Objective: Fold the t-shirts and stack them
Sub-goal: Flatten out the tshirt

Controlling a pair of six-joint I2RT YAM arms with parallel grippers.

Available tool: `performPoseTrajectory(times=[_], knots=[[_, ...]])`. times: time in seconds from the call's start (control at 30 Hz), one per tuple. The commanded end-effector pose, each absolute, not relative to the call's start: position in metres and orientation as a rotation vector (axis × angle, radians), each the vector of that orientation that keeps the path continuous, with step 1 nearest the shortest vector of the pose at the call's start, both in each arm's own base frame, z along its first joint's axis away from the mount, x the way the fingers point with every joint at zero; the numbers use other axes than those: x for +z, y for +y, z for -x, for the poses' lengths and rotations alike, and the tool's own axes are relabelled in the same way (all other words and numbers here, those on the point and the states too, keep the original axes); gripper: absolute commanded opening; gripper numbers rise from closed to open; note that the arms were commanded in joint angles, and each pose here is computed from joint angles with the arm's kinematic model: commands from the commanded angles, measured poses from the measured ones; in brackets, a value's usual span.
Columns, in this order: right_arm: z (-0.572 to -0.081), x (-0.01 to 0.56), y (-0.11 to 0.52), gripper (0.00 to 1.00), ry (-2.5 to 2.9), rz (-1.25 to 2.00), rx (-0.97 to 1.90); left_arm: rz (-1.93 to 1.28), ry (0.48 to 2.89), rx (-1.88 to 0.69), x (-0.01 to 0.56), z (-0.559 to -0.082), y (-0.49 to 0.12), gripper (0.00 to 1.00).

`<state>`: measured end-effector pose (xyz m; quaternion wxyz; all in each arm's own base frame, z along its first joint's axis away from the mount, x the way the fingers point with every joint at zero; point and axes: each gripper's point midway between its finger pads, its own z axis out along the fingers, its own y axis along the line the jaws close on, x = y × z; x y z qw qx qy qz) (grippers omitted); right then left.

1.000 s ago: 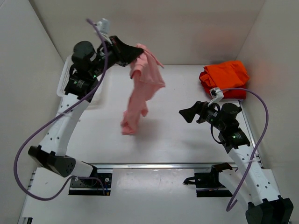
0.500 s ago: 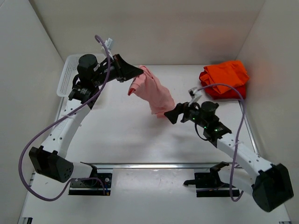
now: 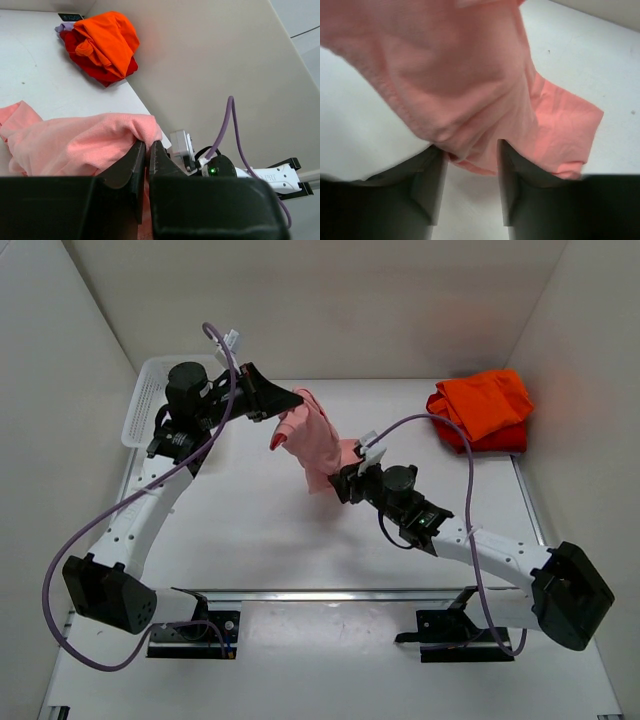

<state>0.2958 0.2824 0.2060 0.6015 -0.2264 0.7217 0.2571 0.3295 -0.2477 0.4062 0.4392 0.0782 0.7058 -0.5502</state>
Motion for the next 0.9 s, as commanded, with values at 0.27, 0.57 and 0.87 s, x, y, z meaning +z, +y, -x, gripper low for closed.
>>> performPoseTrajectory(times=[0.27,0.57,0.87], knots=[[-0.344,0.238,0.287,0.0,1.548,0.532,0.454,-0.209,1.695,-1.383,0.422,-0.324,-0.239,0.0],[-0.301,0.37,0.176,0.0,1.488,0.322,0.219,0.145,1.73,-0.928,0.449,-0.396,-0.151,0.0],[-0.216,0.454,0.134,0.0,1.33,0.487,0.563,0.015,1.547,-1.093,0.528,-0.327,-0.163,0.0]])
